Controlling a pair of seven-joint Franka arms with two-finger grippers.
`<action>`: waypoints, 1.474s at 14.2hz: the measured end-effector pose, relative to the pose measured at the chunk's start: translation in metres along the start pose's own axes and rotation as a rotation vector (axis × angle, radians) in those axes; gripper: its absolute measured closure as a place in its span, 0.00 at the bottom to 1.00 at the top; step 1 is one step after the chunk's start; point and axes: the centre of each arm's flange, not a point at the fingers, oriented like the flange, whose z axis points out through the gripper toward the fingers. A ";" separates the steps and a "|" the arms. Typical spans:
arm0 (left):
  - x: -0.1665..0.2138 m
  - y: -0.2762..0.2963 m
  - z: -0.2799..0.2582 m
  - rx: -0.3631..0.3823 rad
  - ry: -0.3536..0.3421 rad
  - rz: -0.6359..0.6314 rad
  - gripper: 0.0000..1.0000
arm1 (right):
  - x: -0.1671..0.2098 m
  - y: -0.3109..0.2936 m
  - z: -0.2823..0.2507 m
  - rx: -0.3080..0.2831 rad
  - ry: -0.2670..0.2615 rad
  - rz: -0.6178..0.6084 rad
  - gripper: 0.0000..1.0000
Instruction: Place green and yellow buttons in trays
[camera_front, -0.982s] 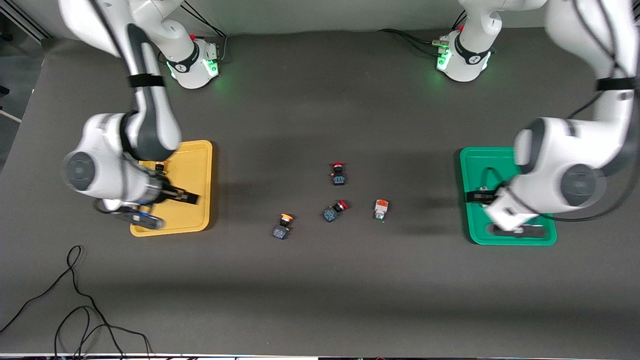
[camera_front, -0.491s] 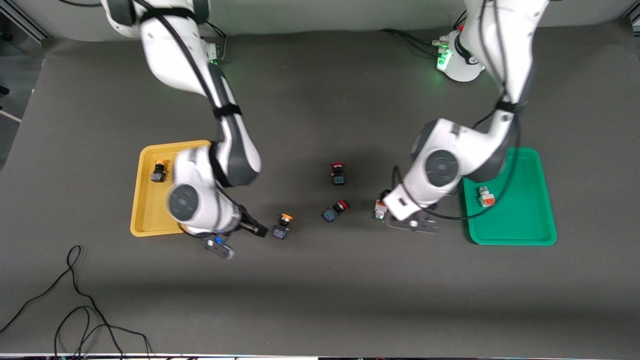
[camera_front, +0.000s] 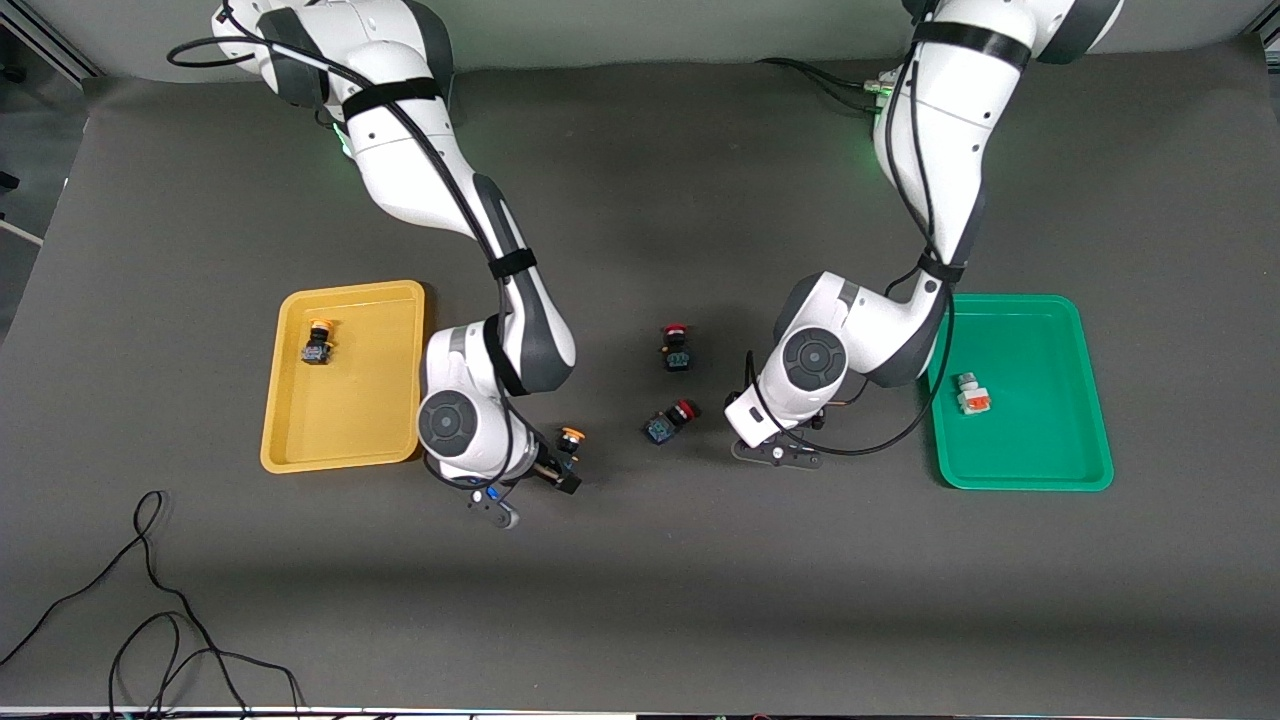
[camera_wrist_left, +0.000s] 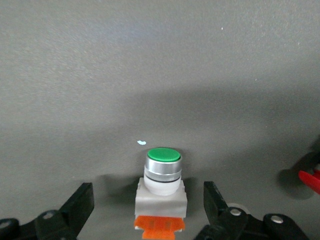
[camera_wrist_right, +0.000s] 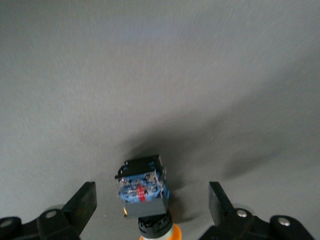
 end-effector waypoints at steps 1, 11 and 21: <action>0.000 0.002 -0.001 0.000 0.001 -0.011 0.14 | -0.005 -0.002 0.006 -0.003 -0.009 -0.005 0.02; 0.015 -0.021 -0.083 0.013 -0.022 -0.141 0.59 | 0.012 0.005 -0.009 -0.020 0.004 0.017 0.60; -0.025 -0.389 -0.144 0.035 -0.196 -0.131 0.59 | 0.070 0.196 -0.289 -0.138 -0.178 -0.135 0.60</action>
